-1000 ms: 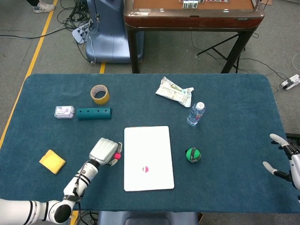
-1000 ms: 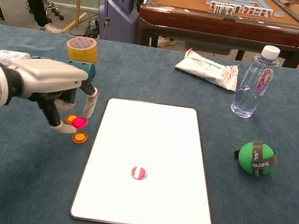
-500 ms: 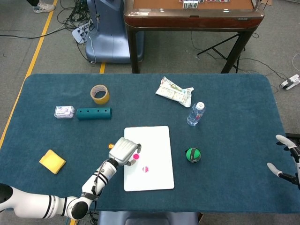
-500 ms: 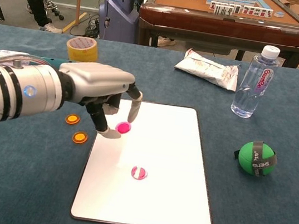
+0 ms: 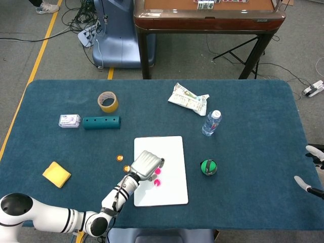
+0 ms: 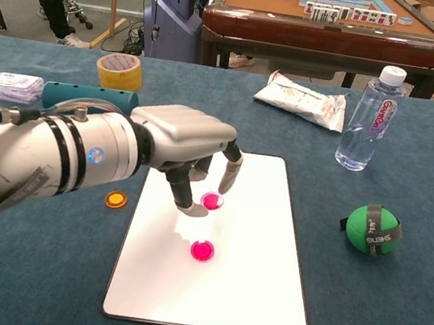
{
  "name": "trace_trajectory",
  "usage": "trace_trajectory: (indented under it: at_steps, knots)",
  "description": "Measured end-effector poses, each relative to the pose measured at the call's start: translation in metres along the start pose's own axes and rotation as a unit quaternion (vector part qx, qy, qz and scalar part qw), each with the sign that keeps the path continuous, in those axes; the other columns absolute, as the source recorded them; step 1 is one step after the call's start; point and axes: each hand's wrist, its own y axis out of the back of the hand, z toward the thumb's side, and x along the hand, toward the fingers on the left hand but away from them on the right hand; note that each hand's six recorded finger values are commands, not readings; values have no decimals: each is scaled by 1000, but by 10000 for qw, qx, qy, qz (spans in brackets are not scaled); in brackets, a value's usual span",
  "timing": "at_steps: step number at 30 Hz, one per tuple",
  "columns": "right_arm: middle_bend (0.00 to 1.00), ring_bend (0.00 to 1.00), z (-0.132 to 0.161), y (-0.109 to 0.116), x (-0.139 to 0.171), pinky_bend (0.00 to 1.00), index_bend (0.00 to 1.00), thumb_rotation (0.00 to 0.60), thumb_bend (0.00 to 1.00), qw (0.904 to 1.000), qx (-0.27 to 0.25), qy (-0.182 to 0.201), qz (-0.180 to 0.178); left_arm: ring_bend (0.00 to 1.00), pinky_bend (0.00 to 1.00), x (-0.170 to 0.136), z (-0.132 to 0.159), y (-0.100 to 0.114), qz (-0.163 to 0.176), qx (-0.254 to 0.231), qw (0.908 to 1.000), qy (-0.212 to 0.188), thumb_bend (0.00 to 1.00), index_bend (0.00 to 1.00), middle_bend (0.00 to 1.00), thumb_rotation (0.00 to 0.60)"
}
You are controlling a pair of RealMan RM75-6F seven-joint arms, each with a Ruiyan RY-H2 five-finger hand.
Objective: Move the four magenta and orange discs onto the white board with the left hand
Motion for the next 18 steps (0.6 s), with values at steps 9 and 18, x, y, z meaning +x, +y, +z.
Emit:
trace_trajectory:
  at_steps: [9,18]
  knots:
    - [356,399,-1,0,-1,482,219,600,73,10000,-13,2,9,1000,1000,-1,-5,-6,-102,84,9999,100,329,521,1000,600]
    - [356,399,0,-2,-1,482,219,600,73,10000,4,11,37,1000,1000,-5,-7,-4,-77,117,9998,163,320,443,1000,600]
